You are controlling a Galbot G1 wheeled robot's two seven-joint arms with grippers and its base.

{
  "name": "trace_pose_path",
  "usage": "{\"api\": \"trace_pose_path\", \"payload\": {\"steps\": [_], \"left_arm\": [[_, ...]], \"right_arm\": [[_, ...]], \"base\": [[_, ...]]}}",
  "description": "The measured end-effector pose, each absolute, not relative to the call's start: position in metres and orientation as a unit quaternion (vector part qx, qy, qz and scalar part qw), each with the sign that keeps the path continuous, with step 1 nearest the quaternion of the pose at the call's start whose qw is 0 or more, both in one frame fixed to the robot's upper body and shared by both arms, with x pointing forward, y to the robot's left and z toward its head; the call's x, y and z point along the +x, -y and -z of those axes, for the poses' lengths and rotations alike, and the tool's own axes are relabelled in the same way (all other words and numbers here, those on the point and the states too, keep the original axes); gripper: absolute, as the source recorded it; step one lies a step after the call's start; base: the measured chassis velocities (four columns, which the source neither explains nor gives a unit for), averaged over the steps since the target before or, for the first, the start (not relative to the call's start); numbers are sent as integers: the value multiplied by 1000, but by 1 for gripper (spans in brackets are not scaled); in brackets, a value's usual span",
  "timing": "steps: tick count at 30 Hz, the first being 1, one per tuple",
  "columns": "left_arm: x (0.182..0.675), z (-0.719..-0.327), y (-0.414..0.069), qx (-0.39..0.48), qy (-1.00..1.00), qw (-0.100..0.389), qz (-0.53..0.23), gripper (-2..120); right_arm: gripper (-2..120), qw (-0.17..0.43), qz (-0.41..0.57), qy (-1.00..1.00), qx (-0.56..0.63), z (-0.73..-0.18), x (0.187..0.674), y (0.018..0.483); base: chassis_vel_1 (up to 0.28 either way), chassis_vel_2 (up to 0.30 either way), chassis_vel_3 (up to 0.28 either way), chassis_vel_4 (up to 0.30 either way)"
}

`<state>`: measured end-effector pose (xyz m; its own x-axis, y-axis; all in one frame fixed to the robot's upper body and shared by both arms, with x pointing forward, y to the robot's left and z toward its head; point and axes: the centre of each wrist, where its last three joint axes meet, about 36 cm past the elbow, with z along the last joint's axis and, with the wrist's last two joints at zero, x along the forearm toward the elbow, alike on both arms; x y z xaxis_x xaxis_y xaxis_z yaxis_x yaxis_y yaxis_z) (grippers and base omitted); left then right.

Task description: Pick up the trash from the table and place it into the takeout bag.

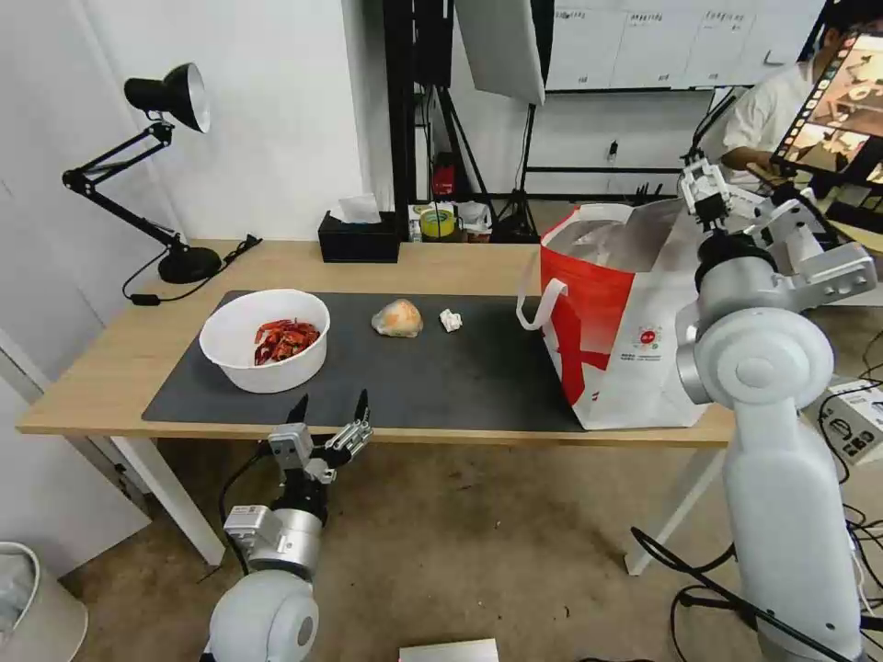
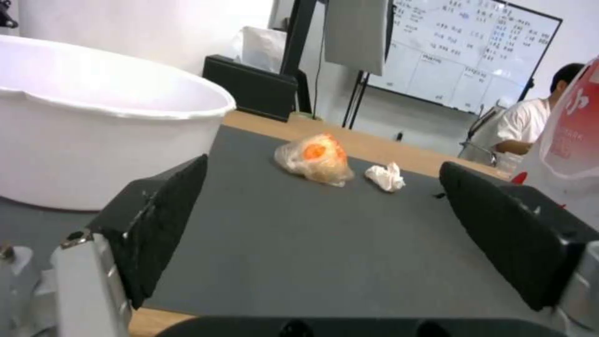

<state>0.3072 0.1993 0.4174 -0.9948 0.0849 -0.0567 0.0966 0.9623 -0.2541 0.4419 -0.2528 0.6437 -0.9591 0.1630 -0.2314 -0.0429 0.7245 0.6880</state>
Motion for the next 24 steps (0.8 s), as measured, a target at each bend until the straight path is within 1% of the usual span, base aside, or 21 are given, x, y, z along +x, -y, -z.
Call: {"api": "trace_pose_path", "payload": {"steps": [3,7,9,10,12,16,18,20,22,24], "left_arm": [[307,-419,-199,46,-990,25,130,100],[306,-420,-199,46,-990,26,130,100],[306,-421,-199,45,-990,27,130,100],[306,-421,-199,45,-990,27,130,100],[307,-421,-200,44,-990,31,131,100],[307,-421,-201,41,-990,36,128,100],[307,-419,-203,37,-991,40,122,100],[307,-419,-203,36,-991,41,121,100],[308,-414,-206,31,-992,48,110,100],[308,-413,-207,30,-993,52,106,100]], "right_arm": [[100,168,-328,-929,-17,-631,428,247],[100,180,-300,-936,-38,-621,423,245],[100,199,-260,-943,-53,-608,420,244],[100,199,-260,-943,-53,-608,420,244],[100,217,-211,-950,-70,-589,417,245],[100,223,-175,-956,-79,-571,414,248],[100,232,-134,-959,-86,-548,411,251],[100,232,-129,-960,-87,-545,410,252],[100,229,-95,-965,-86,-515,401,257],[100,226,-86,-967,-85,-505,396,259]], "base": [[0,0,0,0],[0,0,0,0],[0,0,0,0],[0,0,0,0],[0,0,0,0],[0,0,0,0],[0,0,0,0],[0,0,0,0],[0,0,0,0],[0,0,0,0]]}}
